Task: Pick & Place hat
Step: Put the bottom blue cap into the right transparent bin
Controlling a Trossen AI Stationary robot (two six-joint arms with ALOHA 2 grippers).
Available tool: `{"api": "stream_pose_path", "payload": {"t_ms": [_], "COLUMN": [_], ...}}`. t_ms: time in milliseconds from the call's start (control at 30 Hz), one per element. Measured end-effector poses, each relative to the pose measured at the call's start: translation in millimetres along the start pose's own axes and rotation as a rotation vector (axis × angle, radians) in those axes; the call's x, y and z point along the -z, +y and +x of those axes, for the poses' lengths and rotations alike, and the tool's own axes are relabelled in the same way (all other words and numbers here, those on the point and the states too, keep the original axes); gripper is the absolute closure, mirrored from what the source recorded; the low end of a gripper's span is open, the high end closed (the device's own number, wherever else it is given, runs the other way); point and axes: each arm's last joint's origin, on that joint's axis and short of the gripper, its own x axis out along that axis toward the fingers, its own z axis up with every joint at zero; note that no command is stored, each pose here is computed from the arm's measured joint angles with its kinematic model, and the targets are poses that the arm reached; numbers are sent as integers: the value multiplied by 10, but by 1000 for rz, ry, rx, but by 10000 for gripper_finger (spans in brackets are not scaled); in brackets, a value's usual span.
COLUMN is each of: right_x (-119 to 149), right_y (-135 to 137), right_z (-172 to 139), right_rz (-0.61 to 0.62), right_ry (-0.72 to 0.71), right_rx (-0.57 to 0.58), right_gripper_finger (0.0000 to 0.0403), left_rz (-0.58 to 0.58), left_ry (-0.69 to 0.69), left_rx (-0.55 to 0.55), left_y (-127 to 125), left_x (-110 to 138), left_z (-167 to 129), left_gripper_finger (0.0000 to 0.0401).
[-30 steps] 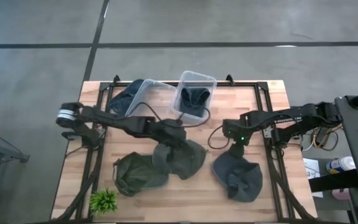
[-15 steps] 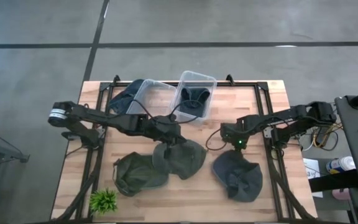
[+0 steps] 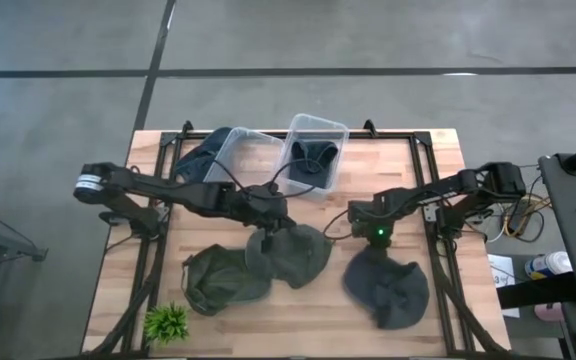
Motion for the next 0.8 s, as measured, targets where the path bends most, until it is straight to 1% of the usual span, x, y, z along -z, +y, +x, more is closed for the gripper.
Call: {"api": "stream_pose_path", "payload": {"t_ms": [100, 200, 300, 367, 467, 600, 700, 800], "right_x": [37, 80, 173, 271, 440, 664, 802, 849], "right_y": [110, 267, 434, 525, 619, 670, 643, 609], "right_z": [-150, -411, -728, -926, -1191, -1463, -1609, -1681], "right_rz": [11, 60, 186, 305, 459, 584, 668, 724], "right_ry": [-42, -159, -357, -501, -717, -989, -1219, -1404], "right_rx": [-28, -68, -85, -112, -188, -311, -321, -282], "right_gripper_finger": [390, 391, 392, 392, 390, 390, 390, 390], "left_rz": [9, 26, 40, 46, 44, 49, 58, 51], "left_ry": [-14, -55, -108, -134, -170, -185, -188, -212], "left_rx": [-30, -56, -82, -90, -81, -69, -48, -42], "left_y": [4, 5, 7, 3, -9, -40, -97, -167], "left_x": [-48, -127, -201, -231, -267, -275, -267, -274], "left_z": [-103, -239, -391, -476, -606, -727, -787, -823], "left_gripper_finger": [401, 401, 401, 401, 401, 401, 401, 401]}}
